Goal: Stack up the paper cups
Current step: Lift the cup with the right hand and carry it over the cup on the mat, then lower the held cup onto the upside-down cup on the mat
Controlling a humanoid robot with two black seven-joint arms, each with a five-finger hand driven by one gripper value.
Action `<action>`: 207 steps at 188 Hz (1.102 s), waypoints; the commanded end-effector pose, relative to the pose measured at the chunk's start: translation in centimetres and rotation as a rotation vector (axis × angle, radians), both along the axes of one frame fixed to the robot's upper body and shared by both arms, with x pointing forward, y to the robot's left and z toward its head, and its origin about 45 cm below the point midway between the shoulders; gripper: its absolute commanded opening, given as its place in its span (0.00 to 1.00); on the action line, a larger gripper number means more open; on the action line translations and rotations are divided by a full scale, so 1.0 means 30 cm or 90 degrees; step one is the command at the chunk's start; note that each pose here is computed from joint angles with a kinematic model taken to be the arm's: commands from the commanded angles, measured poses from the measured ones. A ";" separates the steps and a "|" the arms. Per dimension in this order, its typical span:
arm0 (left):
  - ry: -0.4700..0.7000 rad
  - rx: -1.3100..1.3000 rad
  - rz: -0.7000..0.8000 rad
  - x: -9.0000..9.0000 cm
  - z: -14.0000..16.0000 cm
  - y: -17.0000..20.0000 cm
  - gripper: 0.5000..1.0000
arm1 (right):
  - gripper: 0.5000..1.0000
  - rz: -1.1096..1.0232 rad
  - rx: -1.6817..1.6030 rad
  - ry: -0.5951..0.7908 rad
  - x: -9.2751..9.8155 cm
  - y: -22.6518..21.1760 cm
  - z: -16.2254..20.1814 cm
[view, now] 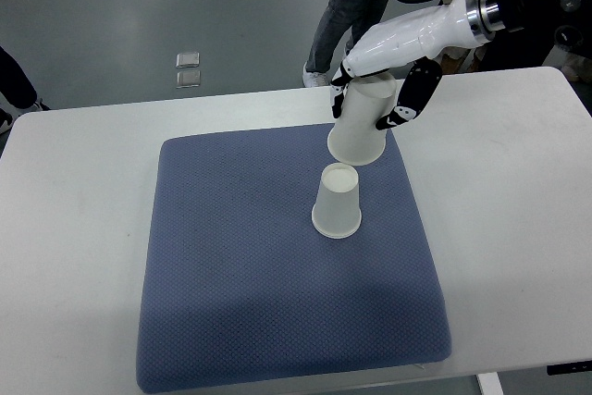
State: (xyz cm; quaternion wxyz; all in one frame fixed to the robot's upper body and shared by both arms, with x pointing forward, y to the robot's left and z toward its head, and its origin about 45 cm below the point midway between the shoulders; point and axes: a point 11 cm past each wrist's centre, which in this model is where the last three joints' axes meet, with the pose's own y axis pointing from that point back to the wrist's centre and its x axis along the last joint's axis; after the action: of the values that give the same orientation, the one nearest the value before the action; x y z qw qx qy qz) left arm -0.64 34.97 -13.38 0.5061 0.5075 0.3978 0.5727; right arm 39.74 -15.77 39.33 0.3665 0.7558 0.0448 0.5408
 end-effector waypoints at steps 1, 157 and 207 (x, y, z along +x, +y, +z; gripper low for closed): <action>0.000 0.000 0.000 0.000 0.000 0.000 1.00 | 0.27 0.020 0.004 0.008 -0.008 0.052 -0.012; 0.000 0.000 0.000 0.000 0.000 0.000 1.00 | 0.27 0.021 -0.010 0.043 0.000 0.082 -0.163; 0.000 0.000 0.000 0.000 0.000 0.000 1.00 | 0.27 0.014 -0.013 0.044 0.005 0.063 -0.205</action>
State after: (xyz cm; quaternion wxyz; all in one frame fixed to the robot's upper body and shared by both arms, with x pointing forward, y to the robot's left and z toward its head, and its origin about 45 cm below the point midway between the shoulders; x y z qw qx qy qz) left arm -0.64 34.97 -13.38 0.5061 0.5075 0.3978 0.5727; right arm 39.82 -13.64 33.67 0.3659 0.7693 0.0737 0.5185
